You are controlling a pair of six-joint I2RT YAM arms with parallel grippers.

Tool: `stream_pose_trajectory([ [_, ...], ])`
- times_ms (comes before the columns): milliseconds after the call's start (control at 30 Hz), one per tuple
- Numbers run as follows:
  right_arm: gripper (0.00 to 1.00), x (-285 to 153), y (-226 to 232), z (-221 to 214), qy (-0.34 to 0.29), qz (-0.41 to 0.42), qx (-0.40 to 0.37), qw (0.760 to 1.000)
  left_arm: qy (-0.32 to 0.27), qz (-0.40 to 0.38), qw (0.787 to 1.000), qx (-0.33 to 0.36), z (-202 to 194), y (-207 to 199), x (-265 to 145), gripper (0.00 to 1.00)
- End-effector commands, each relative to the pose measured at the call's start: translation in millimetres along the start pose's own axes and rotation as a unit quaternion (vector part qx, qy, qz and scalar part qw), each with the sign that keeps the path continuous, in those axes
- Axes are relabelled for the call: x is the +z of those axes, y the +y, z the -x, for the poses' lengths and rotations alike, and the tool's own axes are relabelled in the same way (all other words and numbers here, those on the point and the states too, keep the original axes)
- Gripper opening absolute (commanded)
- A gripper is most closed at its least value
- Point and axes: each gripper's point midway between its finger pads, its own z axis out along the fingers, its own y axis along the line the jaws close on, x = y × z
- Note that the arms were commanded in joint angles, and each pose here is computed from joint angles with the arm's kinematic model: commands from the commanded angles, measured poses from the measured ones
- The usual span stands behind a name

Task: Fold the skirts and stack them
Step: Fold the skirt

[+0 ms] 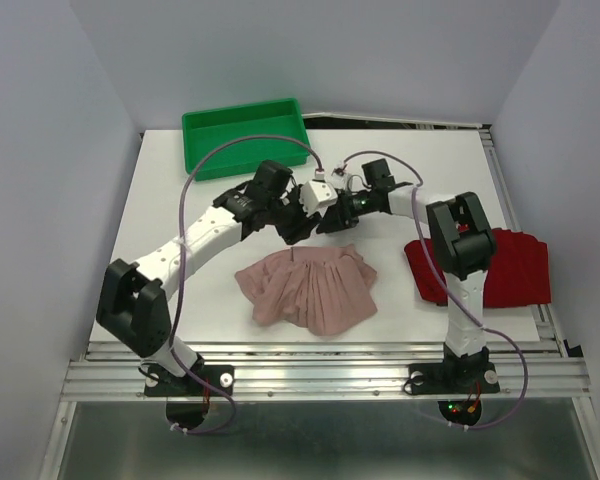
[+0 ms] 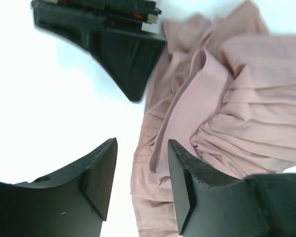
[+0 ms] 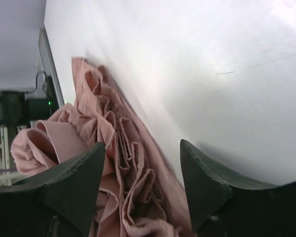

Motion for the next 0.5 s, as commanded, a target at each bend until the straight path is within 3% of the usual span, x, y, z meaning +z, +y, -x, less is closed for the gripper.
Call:
stream_pose_trajectory([
  [0, 0.69, -55, 23, 75, -0.091, -0.027, -0.047, 0.994, -0.039, 0.012, 0.999, -0.036, 35, -5, -46, 0.57],
  [200, 0.67, -103, 62, 97, -0.130, -0.053, -0.082, 0.987, -0.090, -0.061, 0.991, -0.079, 54, -40, -72, 0.54],
  [367, 0.59, -113, 107, 51, -0.099, -0.002, -0.028, 0.995, -0.085, -0.143, 0.969, -0.181, 29, -75, -51, 0.48],
  [467, 0.59, -110, 141, 29, -0.081, 0.038, -0.024, 0.996, -0.095, -0.159, 0.954, -0.235, 30, -72, -41, 0.47],
])
